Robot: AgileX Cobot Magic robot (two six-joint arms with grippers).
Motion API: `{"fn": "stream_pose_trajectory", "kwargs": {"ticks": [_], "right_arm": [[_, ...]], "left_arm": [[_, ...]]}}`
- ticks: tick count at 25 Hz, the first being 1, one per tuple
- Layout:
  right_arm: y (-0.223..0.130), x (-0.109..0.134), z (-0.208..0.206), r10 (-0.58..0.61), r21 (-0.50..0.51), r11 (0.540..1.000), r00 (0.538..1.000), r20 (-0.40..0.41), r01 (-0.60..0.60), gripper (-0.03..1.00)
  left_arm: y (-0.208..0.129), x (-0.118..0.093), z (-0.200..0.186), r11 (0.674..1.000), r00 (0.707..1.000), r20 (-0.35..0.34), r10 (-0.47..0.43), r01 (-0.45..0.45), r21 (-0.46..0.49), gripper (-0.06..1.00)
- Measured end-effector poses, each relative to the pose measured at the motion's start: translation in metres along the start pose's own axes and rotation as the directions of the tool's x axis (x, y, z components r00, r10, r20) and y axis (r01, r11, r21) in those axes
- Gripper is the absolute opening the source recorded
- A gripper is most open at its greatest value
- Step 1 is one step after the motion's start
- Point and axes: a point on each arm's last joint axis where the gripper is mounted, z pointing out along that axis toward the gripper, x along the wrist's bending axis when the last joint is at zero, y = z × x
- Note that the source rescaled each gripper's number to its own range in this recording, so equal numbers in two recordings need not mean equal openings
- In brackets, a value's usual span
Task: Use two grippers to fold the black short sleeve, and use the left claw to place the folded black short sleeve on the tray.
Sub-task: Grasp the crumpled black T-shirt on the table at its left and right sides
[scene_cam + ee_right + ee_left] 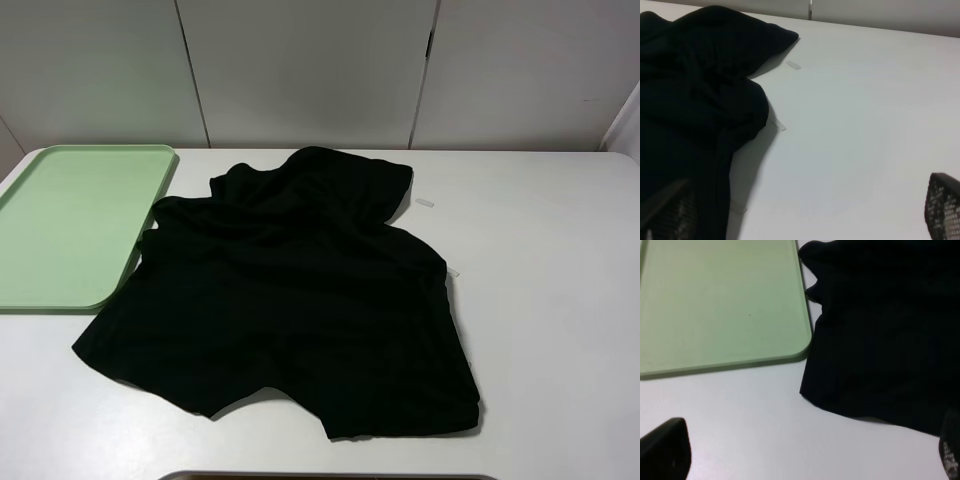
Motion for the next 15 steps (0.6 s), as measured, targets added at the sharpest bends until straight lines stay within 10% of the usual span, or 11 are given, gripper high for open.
{"fn": "stream_pose_trajectory", "kwargs": {"ticks": [15], "right_arm": [[0.0,0.0,0.0,0.0,0.0,1.0,1.0,0.0,0.0,1.0]], "left_arm": [[-0.0002,0.0,-0.0002,1.0,1.0,0.0,0.0,0.0,-0.002,1.0]]}}
